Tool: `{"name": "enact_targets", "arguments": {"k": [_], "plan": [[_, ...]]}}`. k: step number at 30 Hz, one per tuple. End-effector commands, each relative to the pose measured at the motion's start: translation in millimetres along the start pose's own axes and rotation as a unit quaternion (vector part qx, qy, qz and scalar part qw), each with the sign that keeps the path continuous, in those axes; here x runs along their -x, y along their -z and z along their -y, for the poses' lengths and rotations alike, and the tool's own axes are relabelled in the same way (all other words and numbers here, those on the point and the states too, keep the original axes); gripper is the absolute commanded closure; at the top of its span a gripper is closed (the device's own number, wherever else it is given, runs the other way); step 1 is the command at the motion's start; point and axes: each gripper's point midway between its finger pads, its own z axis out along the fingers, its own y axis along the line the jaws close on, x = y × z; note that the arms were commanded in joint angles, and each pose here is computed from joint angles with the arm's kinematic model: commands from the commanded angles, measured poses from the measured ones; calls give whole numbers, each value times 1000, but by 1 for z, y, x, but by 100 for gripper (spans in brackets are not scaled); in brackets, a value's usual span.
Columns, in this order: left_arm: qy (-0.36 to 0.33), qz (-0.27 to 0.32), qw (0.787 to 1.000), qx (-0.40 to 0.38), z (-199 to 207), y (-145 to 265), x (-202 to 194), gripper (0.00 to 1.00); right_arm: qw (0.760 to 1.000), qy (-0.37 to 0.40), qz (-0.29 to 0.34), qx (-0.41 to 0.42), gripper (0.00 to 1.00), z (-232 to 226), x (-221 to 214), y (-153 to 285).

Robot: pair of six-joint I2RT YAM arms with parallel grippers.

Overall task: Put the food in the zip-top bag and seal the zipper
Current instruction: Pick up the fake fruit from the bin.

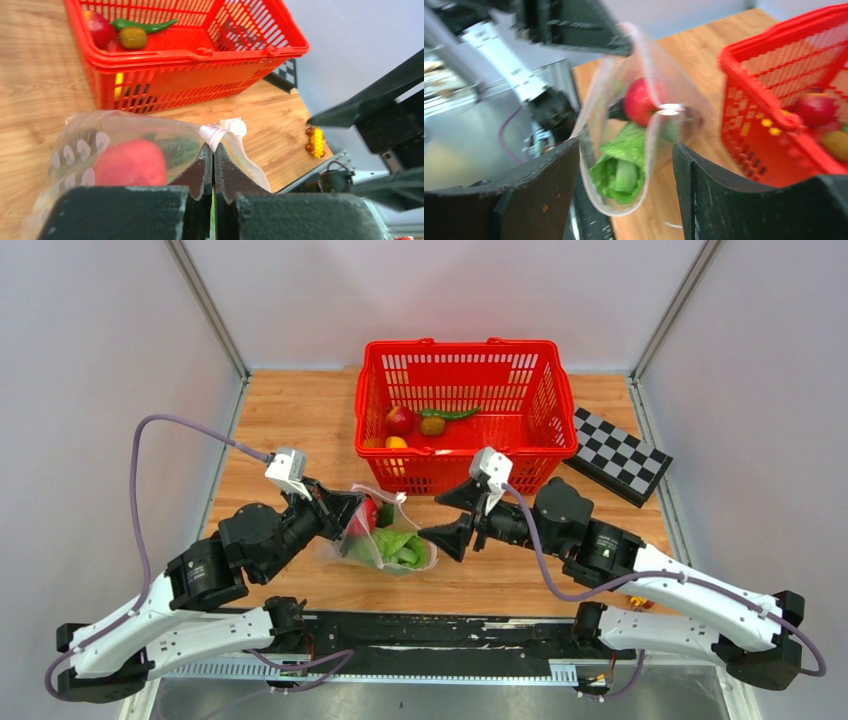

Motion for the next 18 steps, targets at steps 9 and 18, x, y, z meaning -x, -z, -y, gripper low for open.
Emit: {"name": "enact_targets", "arguments": {"k": [9, 18], "plan": [[8, 49, 996, 80, -31, 24, 37, 100, 942, -31, -38, -332, 31, 167, 30, 10], [-18, 51, 993, 101, -46, 48, 52, 100, 933, -84, -144, -319, 18, 261, 5, -32]]}}
